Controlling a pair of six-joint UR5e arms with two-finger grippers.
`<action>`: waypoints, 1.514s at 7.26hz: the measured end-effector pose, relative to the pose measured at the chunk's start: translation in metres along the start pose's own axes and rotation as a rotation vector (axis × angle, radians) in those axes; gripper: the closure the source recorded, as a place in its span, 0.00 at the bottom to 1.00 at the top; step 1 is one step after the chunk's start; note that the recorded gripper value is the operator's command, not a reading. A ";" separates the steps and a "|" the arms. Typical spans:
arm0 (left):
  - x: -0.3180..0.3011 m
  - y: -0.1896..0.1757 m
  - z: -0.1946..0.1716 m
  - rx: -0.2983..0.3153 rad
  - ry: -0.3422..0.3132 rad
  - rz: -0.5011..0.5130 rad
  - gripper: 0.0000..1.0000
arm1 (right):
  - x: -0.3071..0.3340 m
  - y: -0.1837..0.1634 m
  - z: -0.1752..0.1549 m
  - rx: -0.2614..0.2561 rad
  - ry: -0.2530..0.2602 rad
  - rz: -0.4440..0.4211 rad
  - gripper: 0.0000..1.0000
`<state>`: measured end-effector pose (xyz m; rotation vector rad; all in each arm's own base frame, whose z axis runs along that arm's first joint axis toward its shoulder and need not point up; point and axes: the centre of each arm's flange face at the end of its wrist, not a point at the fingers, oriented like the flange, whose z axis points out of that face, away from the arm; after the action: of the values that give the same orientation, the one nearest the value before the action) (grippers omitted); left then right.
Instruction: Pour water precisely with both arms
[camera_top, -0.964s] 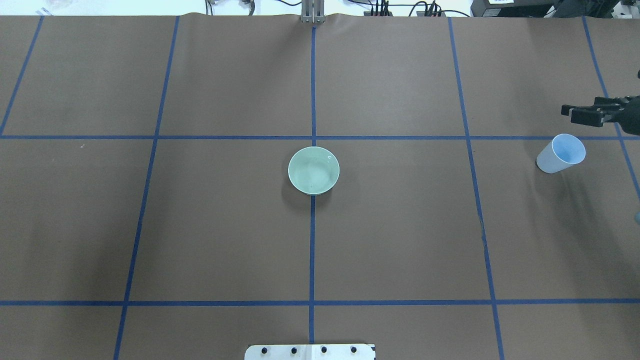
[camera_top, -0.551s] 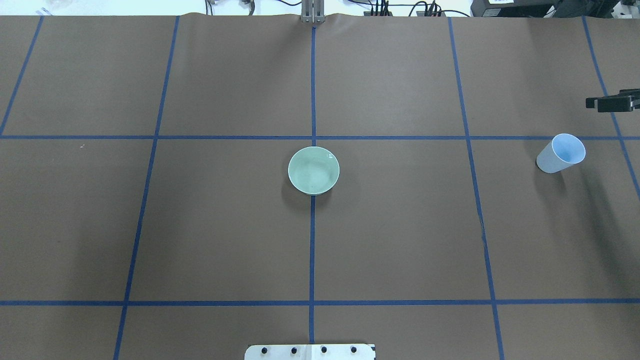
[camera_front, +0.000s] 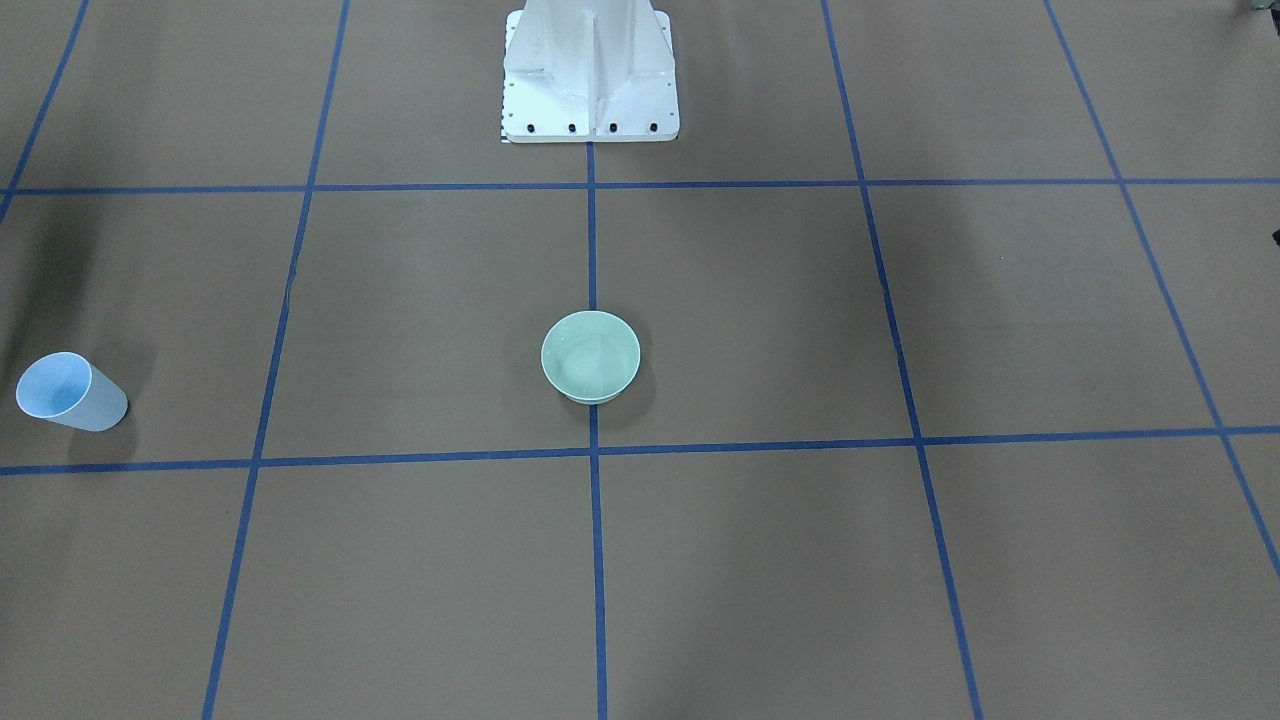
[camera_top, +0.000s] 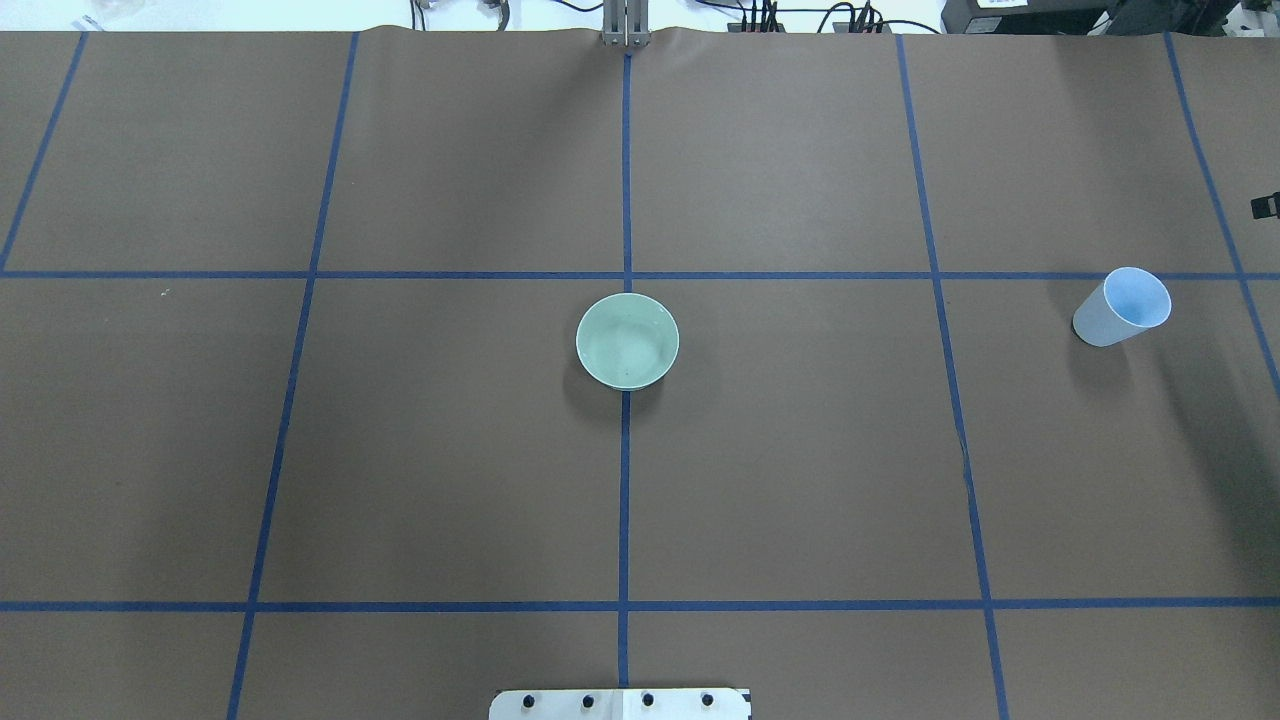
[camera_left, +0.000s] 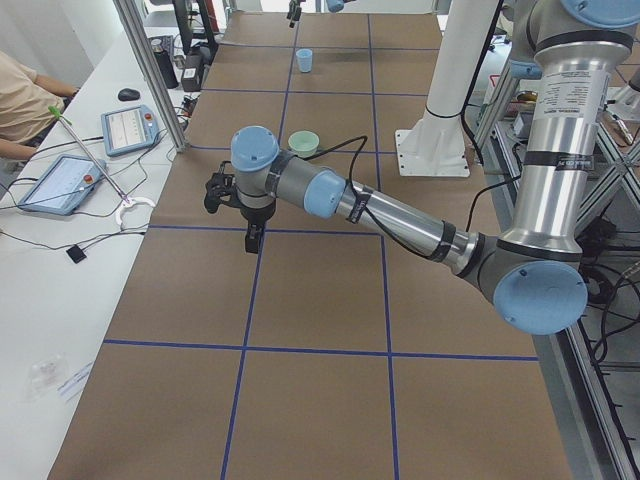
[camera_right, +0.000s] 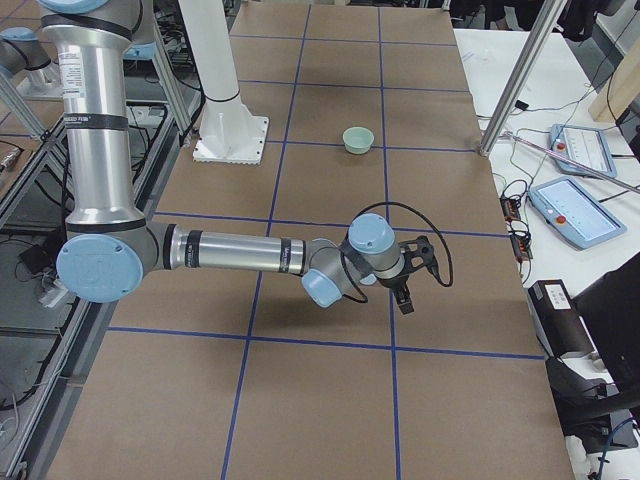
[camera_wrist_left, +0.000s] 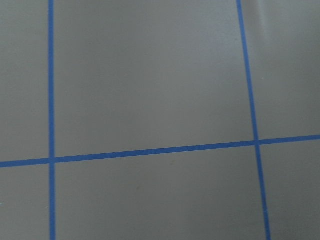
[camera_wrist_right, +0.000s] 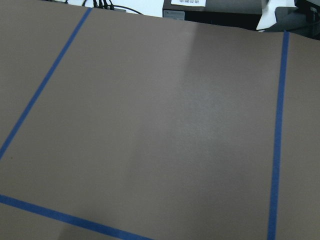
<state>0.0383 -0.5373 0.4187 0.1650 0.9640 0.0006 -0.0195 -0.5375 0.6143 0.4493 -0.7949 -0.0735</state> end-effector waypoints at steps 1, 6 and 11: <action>0.036 -0.010 0.014 -0.010 -0.001 -0.018 0.00 | 0.013 -0.002 -0.003 -0.055 0.012 -0.020 0.01; 0.240 -0.007 0.123 -0.045 -0.060 -0.094 0.00 | 0.055 0.012 -0.004 -0.270 0.054 -0.023 0.01; 0.361 0.021 0.195 -0.059 -0.014 -0.088 0.00 | 0.088 0.012 -0.028 -0.387 0.058 -0.040 0.01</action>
<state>0.4051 -0.5170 0.2352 0.0680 0.9558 -0.0531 0.0609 -0.5372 0.6615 0.1002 -0.6949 -0.2459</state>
